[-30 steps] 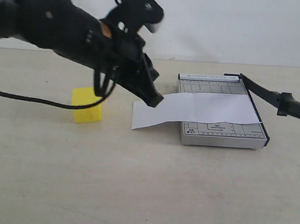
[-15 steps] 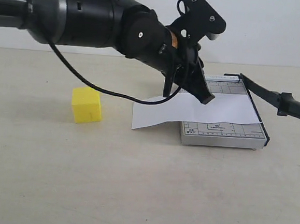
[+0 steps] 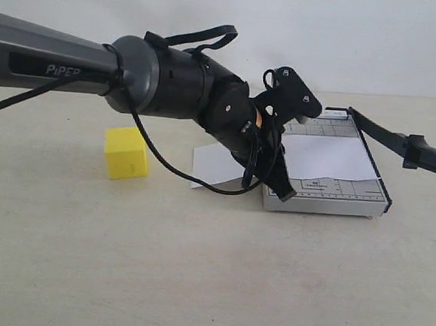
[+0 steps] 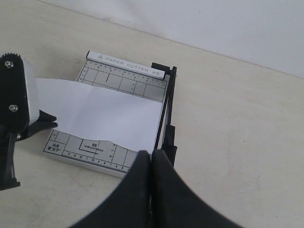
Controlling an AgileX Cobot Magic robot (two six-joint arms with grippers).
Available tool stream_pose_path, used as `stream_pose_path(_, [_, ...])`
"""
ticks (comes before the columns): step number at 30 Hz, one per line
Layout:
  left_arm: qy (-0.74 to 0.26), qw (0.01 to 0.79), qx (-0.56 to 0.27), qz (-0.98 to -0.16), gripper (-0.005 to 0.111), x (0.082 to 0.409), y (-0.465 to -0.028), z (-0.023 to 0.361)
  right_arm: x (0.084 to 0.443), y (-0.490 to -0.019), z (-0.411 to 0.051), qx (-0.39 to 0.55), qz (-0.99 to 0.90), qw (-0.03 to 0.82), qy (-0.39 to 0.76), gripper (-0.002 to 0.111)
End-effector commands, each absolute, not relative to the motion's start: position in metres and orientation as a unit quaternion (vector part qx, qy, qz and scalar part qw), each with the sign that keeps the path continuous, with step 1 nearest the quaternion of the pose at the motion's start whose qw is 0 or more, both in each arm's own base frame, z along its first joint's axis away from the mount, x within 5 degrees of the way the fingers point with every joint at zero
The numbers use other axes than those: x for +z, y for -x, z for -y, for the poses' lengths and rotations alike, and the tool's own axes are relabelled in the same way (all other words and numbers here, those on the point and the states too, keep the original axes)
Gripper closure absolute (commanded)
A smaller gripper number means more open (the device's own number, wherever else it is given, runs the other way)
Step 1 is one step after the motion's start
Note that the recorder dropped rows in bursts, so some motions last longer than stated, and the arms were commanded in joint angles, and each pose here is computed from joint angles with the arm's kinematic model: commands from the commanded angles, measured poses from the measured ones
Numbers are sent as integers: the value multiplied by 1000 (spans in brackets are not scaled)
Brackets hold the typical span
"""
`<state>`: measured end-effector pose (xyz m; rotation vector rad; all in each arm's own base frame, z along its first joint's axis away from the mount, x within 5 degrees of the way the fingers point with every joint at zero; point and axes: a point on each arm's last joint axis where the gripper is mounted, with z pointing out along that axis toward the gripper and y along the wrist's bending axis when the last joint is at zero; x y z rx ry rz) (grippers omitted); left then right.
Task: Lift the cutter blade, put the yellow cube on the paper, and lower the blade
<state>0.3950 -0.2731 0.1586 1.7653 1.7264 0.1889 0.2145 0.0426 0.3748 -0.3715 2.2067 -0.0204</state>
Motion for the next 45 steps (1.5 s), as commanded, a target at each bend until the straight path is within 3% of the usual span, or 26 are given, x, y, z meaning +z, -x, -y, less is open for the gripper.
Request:
stream_pose_path(1, [-658,368,73,-652,102,162,-399,280,380,-215,-42,-12,-879,453,150,108])
stream_pose_path(16, [-662,400,90,-627,102,147,-408,286,381,-216,-42,-15,-873,463,154,108])
stream_pose_path(35, [-683,355,104,-630,102,104,-423,294,383,-217,-42,-19,-867,472,159,108])
stream_pose_path(45, [-686,412,89,-593,102,124,-408,336,384,-218,-43,-20,-864,477,162,108])
